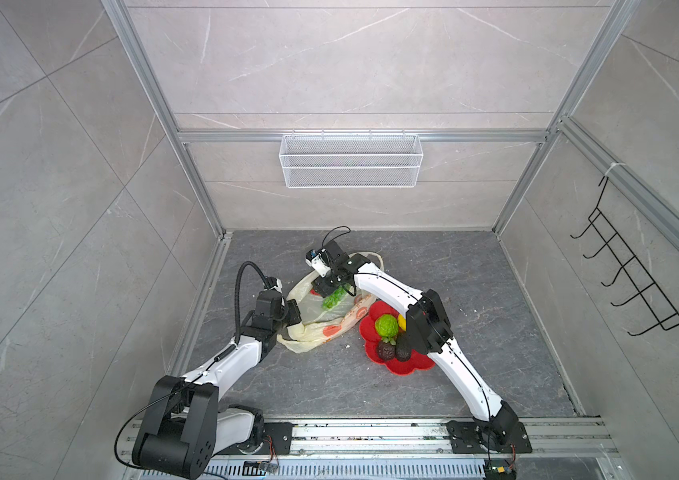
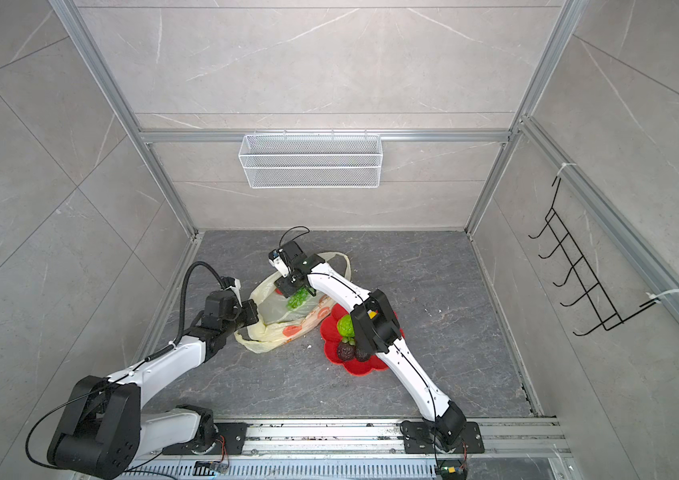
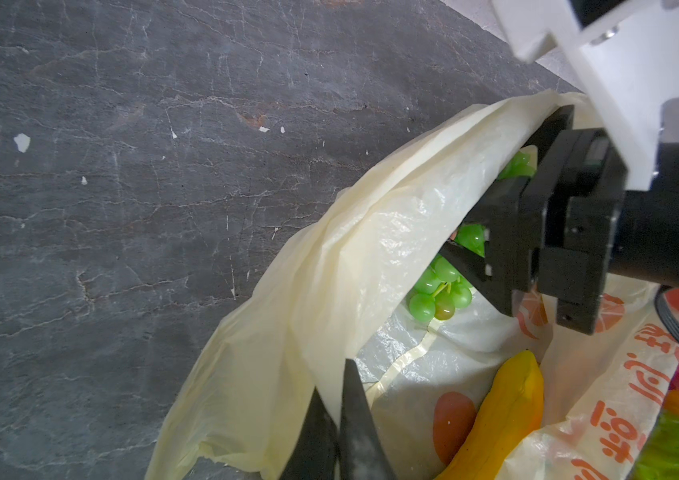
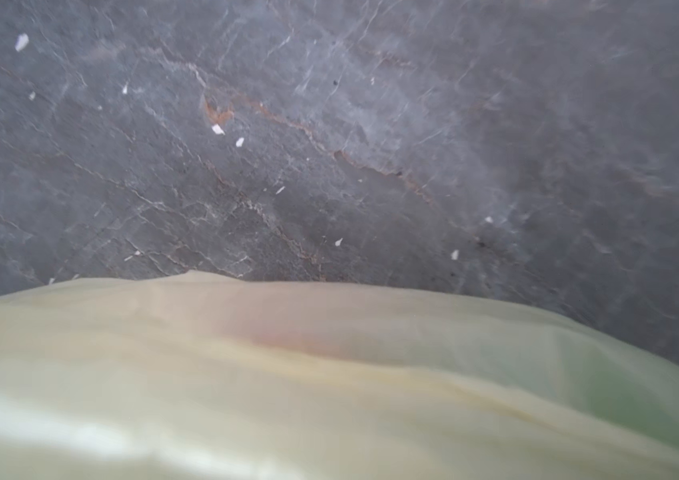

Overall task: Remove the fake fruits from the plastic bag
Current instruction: 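Move the right gripper back into the bag beside the green grapes, then close the right gripper on the red fruit inside the bag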

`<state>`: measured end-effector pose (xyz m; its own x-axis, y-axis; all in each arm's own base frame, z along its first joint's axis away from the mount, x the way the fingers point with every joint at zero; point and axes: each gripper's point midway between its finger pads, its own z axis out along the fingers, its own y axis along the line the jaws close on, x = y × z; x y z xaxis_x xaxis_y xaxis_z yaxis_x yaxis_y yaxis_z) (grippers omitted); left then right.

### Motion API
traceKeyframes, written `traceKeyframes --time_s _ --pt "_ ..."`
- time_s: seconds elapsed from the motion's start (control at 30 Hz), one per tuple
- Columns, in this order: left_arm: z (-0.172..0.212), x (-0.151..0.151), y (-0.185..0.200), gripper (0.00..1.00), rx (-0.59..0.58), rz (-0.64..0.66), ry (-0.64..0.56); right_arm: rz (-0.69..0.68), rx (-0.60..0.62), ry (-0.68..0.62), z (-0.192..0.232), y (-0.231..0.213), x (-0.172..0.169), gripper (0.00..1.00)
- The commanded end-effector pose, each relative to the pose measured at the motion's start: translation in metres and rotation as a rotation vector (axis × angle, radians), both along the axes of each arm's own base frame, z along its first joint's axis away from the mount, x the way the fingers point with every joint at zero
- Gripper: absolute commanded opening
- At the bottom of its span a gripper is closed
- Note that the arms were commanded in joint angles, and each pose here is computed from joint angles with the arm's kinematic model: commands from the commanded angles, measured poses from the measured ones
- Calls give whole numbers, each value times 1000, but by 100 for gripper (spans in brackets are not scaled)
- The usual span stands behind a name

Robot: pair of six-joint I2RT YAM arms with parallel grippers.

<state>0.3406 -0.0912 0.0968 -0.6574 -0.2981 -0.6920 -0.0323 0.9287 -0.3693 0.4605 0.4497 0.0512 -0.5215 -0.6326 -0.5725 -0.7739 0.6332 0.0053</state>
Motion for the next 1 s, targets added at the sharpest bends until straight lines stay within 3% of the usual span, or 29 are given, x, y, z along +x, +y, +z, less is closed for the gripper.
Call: traceKeyframes --time_s 0.0,0.37,0.67,0.97 --pt "19 8 -1 1 6 -4 -66 29 -38 53 -16 -2 -10 69" --pt "17 8 -1 2 6 -4 -60 20 -40 89 -25 -3 -15 69" --pt "17 8 0 1 9 -2 -57 40 -16 88 -12 7 -23 54" --pt "17 9 1 1 15 3 -53 42 33 73 26 11 -34 49"
